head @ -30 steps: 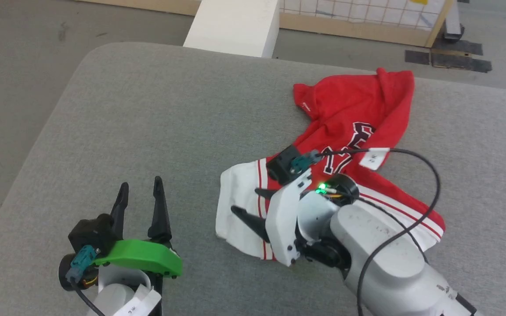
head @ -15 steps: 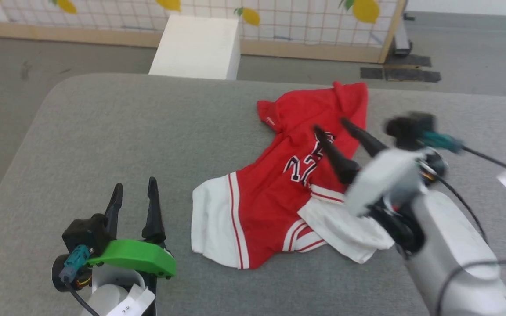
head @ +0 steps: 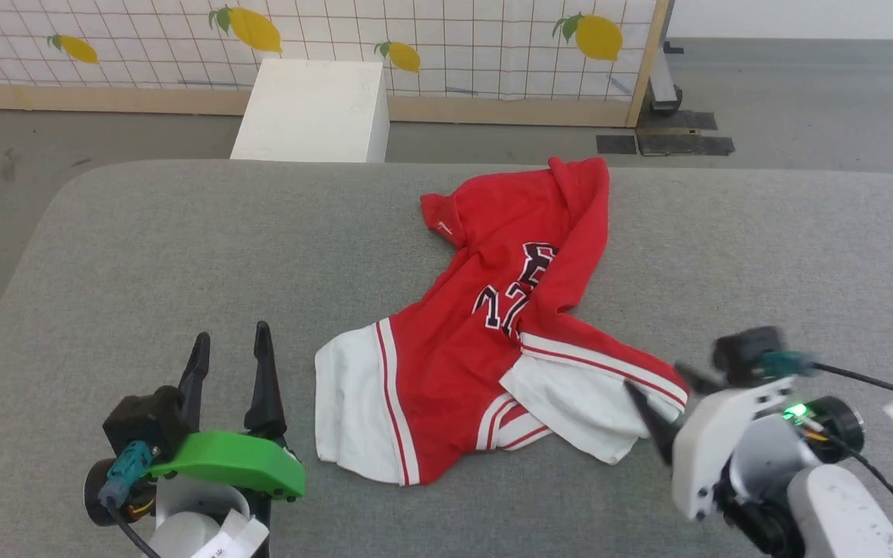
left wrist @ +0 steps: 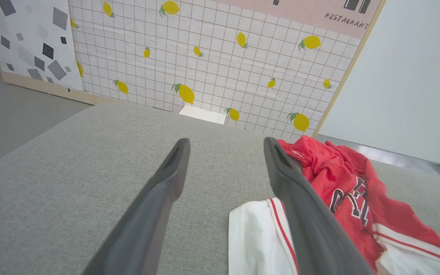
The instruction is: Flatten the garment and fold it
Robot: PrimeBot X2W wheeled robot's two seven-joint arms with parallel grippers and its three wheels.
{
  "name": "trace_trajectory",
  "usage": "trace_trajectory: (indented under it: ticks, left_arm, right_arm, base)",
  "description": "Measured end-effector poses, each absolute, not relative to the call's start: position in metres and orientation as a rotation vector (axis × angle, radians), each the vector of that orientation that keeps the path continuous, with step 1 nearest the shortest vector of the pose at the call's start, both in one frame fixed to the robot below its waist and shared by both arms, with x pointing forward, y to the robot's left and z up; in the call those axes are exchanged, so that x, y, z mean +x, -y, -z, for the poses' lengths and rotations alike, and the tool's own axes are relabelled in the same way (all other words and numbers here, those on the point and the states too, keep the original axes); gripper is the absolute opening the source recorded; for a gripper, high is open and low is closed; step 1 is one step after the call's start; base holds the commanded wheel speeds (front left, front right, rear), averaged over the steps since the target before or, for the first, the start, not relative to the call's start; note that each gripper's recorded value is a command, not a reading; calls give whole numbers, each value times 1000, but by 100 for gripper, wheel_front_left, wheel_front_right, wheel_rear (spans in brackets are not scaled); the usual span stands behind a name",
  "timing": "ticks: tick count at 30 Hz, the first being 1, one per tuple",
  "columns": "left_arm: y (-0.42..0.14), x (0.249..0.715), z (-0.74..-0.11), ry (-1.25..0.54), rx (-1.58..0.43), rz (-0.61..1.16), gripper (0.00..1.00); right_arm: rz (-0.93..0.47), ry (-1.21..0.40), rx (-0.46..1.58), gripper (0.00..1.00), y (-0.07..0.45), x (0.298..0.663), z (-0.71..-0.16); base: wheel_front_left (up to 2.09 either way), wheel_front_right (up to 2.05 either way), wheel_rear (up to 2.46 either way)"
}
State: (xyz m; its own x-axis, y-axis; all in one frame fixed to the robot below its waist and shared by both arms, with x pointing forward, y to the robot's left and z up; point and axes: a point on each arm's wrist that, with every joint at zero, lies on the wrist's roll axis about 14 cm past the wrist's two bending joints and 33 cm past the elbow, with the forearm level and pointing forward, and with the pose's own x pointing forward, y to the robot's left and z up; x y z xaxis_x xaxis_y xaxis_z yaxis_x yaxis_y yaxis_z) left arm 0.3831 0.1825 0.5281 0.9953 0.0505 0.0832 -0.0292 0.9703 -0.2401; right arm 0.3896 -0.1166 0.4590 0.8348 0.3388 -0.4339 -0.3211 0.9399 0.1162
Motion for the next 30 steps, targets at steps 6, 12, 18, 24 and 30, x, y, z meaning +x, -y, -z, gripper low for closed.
trace_trajectory:
  ticks: [6, 12, 18, 24, 30]
  left_arm:
    - [-182, 385, -521, 70, -244, -41, 100]
    - [-189, 385, -509, 38, -245, -70, 100]
    - [-194, 384, -502, 24, -244, -90, 100]
    - [-195, 386, -498, 13, -247, -98, 100]
    - [-194, 388, -496, 8, -250, -98, 100]
  right_arm:
    - [-457, -750, -166, 100, 100, 362, -421]
    - [-539, -900, -283, 100, 89, 350, -392]
    - [-558, -888, -321, 100, 83, 360, -382]
    - [-593, -904, -356, 100, 75, 362, -372]
    - [-607, -902, -314, 0, 70, 367, -371]
  base:
    - [0, 0, 0]
    - [0, 0, 0]
    - [0, 0, 0]
    - [0, 0, 0]
    - [0, 0, 0]
